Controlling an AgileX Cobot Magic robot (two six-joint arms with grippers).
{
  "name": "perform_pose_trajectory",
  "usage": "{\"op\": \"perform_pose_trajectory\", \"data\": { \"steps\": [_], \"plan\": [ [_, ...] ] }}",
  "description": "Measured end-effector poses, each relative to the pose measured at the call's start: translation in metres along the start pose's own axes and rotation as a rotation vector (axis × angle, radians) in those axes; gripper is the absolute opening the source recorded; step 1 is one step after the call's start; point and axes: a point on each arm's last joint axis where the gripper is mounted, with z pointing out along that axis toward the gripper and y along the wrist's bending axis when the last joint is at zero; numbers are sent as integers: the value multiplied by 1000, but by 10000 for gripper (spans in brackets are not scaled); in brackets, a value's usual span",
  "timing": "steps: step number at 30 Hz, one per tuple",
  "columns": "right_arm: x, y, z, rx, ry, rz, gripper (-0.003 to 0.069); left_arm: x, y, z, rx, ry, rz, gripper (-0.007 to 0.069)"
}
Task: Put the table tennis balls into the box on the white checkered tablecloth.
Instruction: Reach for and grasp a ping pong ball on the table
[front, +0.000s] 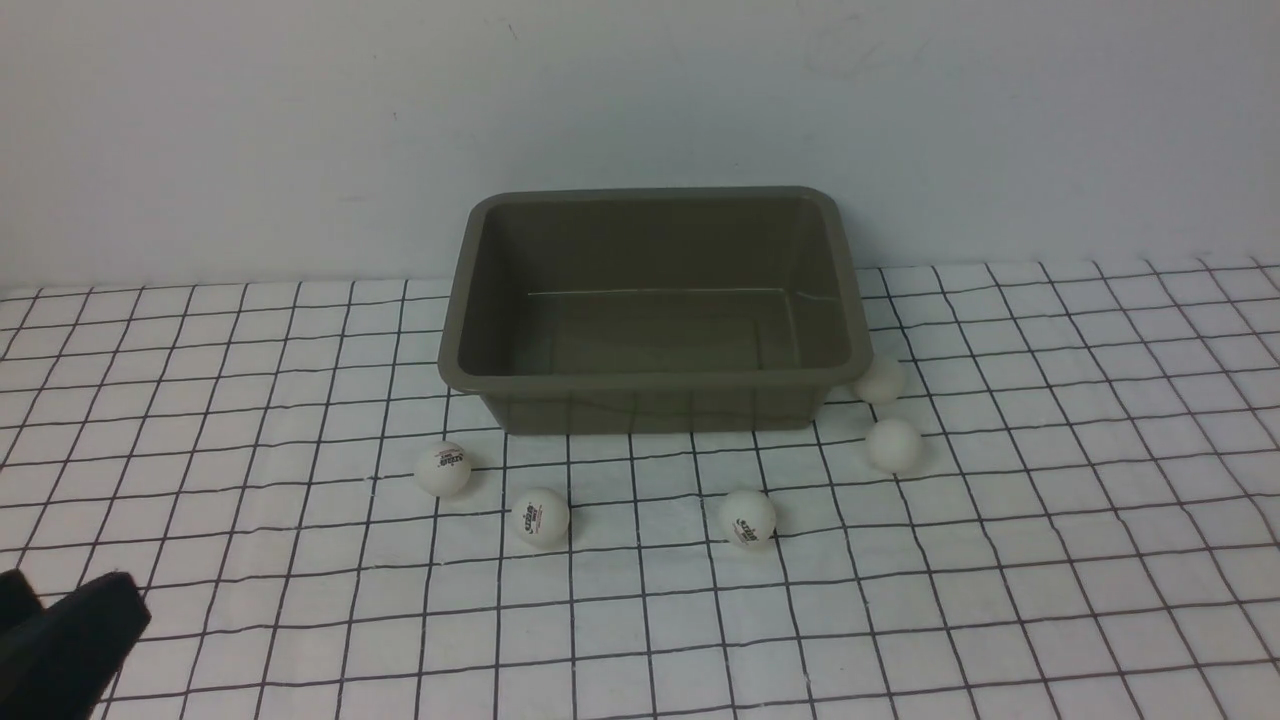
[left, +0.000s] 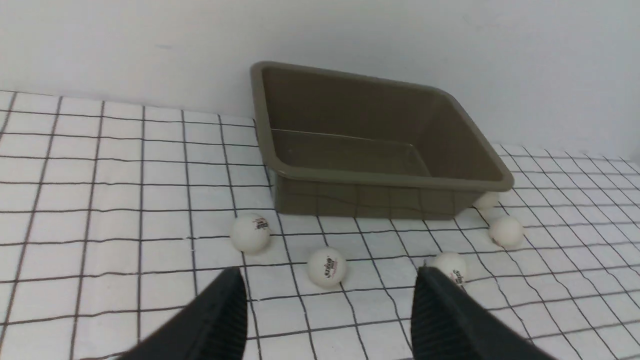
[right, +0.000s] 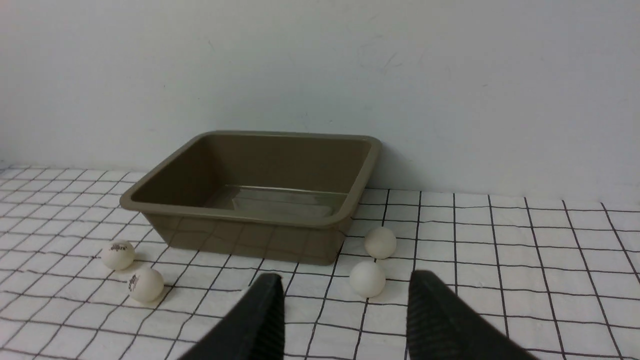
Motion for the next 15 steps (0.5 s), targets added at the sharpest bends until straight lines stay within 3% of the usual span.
{"op": "perform_pose_trajectory", "data": {
  "steps": [8, 11, 15],
  "plan": [
    [1, 0, 2, -10, 17, -24, 314, -8, -8, 20, 170, 43, 54, 405],
    [0, -1, 9, -48, 57, -22, 314, -9, -13, 31, 276, 91, 111, 405],
    [-1, -2, 17, -80, 107, -41, 314, -7, -11, 40, 279, 145, 122, 405]
  ]
}}
